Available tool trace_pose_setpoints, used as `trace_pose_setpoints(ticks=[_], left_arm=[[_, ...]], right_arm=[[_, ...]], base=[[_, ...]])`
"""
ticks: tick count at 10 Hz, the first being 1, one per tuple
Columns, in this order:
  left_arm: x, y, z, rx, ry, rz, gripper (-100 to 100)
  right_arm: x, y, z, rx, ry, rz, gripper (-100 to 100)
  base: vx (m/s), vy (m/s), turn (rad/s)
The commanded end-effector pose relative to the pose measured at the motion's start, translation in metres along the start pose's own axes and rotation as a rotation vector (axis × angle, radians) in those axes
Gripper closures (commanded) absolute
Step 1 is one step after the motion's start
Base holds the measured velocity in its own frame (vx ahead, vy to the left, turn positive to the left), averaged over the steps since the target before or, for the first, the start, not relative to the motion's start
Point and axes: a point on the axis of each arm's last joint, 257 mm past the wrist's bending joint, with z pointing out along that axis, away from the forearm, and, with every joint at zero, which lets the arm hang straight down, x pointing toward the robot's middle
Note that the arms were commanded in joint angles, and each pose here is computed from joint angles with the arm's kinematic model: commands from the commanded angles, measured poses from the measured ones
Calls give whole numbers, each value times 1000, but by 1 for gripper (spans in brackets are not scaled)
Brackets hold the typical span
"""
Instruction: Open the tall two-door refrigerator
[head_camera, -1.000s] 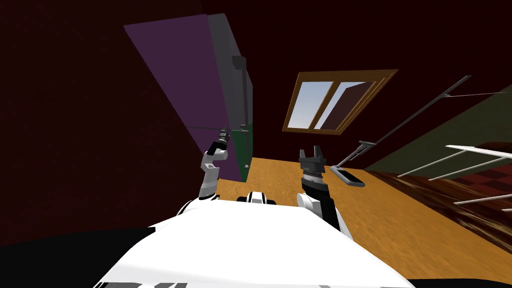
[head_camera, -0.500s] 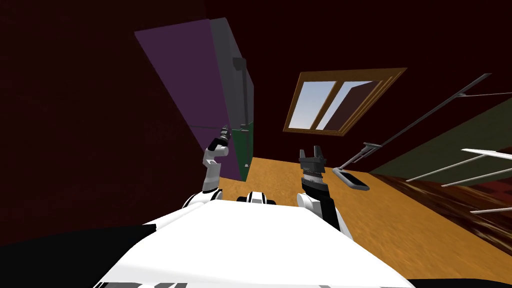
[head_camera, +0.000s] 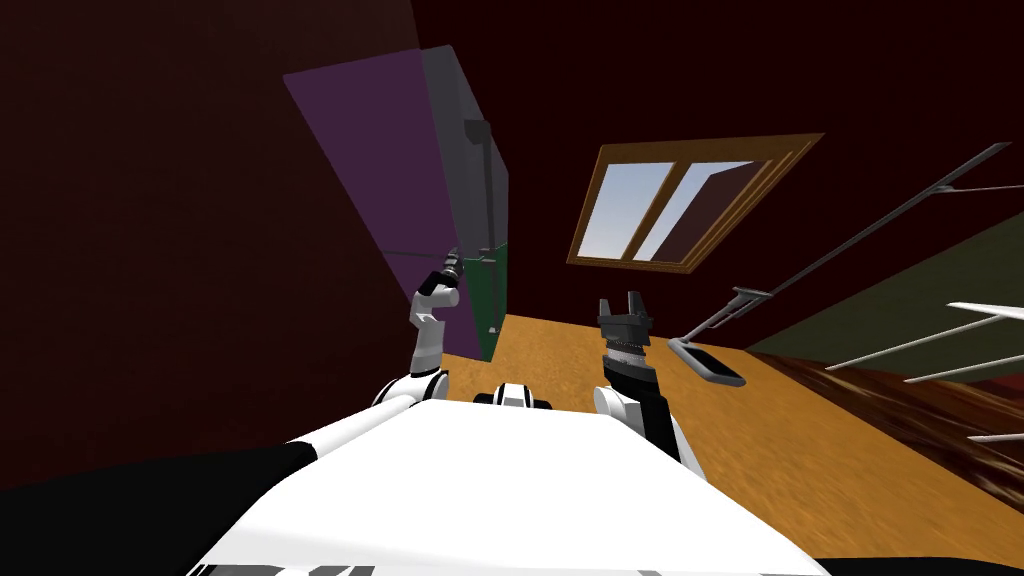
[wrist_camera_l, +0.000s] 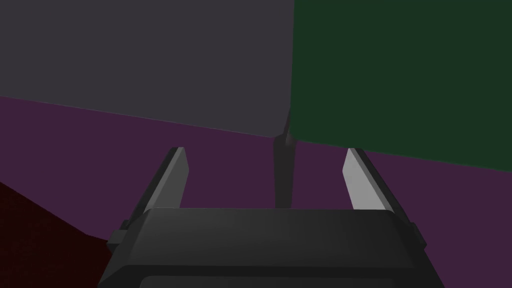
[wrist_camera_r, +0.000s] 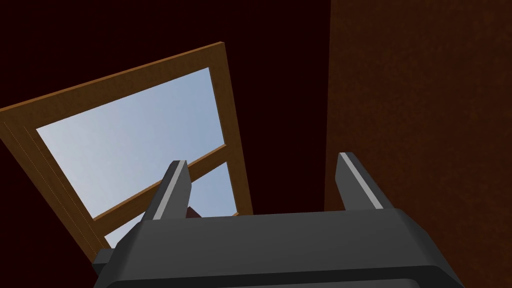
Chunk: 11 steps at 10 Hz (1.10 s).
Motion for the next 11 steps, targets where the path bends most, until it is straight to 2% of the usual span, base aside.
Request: trace_pose_setpoints(ticks=[1,5,11], left_arm=[[17,-9,8,-5,27,-23,-100],[29,-13,21,-39,47,-55,-100],[43,-15,28,-65,68,-89,-100]], right_arm=[[0,0,0,0,0,0,0],[0,0,0,0,0,0,0],[0,0,0,0,0,0,0]], base=[[-25,-54,-11],[-14,-49,47],[-8,-28,24]])
